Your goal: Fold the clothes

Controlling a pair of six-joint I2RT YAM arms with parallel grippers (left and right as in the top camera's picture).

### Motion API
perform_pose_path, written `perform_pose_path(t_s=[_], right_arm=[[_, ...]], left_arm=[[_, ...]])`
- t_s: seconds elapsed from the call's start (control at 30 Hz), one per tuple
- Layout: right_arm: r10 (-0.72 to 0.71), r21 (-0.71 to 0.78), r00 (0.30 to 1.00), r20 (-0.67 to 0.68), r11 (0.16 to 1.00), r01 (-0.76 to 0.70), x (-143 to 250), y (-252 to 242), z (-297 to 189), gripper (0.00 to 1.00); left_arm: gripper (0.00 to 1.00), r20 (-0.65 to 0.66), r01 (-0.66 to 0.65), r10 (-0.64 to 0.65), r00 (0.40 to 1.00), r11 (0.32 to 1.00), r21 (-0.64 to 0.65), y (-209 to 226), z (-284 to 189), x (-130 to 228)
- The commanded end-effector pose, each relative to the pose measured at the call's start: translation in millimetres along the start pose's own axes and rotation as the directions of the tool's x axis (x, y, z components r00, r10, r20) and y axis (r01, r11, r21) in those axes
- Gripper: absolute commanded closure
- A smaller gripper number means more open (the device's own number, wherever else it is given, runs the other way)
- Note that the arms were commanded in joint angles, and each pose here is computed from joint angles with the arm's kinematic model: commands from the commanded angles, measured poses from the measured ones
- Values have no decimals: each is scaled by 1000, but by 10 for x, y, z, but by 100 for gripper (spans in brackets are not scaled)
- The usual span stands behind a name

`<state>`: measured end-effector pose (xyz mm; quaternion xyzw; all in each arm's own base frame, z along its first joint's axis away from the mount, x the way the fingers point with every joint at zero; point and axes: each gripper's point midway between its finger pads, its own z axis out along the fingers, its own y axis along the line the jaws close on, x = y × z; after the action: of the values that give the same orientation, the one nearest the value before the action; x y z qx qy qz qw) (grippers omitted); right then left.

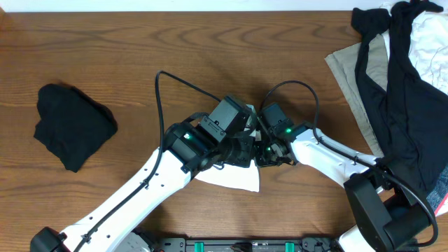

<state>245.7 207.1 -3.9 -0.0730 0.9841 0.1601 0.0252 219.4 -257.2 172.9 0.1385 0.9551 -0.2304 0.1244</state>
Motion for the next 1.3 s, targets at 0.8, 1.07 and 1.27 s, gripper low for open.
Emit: perform_pose_path(t_s=[0.8,1.07,1.27], right_arm=[[-92,-58,974,207,993,106,-204,309,-938,69],[-118,-175,964,238,971,162,-293,578,-941,69],[-124,-227,969,215,958,173,-235,665,-950,68]], left_arm=[[53,81,327,-319,944,879,-347,1792,-42,-397],[53,64,327,-327,943,876,-355,1819,14,-377],[53,64,327,-327,943,876,-355,1819,14,-377]])
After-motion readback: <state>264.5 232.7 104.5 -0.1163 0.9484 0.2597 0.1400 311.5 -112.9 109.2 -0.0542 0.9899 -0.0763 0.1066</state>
